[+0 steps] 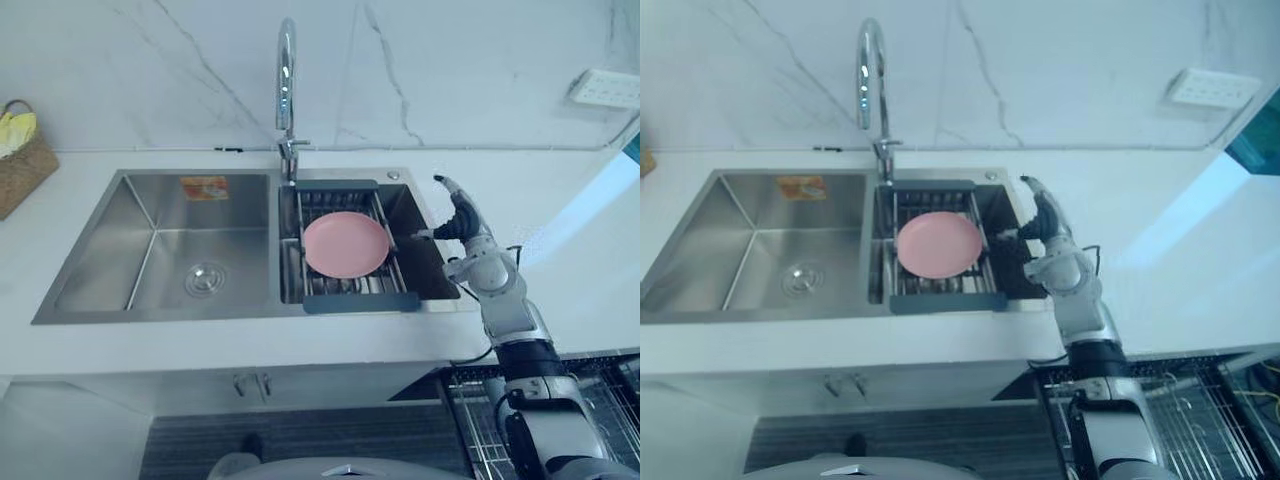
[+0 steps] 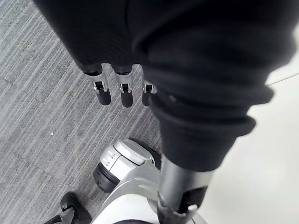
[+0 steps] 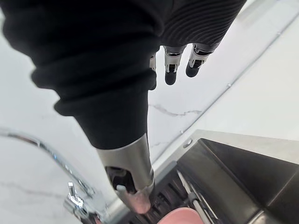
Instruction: Walk over to the sink, pick up the cup, carry it to the dishwasher, place the cup inside the dishwasher, then close the dishwasher door
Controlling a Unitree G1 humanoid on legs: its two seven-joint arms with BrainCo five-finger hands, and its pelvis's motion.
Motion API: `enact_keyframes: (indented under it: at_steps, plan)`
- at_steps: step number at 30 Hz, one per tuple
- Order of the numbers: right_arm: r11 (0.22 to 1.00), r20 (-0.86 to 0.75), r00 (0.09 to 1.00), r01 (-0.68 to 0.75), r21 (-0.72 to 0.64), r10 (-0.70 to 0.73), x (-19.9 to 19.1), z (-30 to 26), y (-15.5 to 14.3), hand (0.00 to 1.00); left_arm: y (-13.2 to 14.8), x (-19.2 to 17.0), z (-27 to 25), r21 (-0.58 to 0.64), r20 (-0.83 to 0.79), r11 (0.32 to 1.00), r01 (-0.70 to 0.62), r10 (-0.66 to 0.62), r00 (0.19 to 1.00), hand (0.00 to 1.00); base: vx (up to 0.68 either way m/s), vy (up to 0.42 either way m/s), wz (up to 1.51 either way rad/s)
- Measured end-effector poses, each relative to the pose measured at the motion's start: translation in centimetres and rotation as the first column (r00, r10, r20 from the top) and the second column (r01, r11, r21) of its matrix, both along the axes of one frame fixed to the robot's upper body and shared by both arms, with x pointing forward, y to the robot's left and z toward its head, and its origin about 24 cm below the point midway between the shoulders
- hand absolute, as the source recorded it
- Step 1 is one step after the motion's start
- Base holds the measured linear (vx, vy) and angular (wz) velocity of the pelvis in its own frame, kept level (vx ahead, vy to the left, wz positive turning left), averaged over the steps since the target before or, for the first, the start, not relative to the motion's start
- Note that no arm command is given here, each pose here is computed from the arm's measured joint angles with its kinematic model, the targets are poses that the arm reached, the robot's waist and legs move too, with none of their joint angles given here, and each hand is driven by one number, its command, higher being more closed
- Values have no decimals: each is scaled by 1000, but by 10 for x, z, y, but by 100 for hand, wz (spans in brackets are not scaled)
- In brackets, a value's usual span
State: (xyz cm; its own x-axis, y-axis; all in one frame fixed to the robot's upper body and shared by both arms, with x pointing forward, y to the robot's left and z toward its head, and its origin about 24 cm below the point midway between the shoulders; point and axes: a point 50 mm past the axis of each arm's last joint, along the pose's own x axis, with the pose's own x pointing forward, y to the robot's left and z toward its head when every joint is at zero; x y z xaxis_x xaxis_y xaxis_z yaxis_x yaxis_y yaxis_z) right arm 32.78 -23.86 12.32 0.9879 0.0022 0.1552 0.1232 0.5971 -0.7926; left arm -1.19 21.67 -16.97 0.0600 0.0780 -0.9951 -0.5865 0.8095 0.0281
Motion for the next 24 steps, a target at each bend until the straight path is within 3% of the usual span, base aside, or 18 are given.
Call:
enact_keyframes:
  at_steps: [10, 15, 24]
  plan:
    - [944, -44, 992, -130, -302, 122, 12, -12, 29, 0, 0, 7, 1, -7, 31, 1000, 26, -26, 999, 0, -28, 1, 12]
    - [844, -96, 970, -242, -479, 224, 15, -19, 42, 0, 4, 12, 2, 3, 52, 998, 55, -55, 997, 0, 7, -9, 11]
    - [645, -151, 939, -324, -692, 309, 16, -21, 51, 0, 4, 13, 2, -4, 52, 995, 95, -95, 994, 0, -17, -3, 7]
